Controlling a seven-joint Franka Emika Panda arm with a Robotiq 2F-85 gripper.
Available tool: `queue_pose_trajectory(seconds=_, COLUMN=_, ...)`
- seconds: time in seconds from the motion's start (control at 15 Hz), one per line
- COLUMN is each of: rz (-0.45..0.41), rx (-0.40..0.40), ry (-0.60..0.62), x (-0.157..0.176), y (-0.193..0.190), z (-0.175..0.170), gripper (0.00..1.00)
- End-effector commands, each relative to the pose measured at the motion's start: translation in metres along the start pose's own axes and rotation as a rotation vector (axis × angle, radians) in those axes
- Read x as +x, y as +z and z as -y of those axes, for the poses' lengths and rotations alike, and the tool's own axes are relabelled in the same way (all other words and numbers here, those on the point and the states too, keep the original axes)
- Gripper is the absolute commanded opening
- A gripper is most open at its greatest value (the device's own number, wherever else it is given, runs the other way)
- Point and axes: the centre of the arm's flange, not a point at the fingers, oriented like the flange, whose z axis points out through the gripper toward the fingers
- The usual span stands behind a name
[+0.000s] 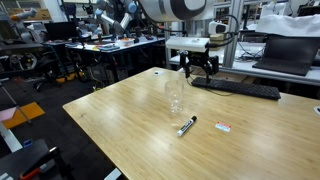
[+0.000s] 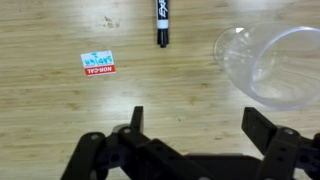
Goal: Take the marker out of the glass and place it on the table
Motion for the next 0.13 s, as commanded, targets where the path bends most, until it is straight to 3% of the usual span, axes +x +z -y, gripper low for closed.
queue_pose_trajectory(seconds=0.0, rz=-0.067, rx=-0.073, ry=0.020, x=-0.0367, y=-0.0320, z=0.0199, gripper=1.00)
queue_pose_trajectory(seconds=0.07, rz=-0.077, rx=-0.086, ry=0.022, x=-0.0405, y=-0.0390, z=0.0253, gripper=1.00)
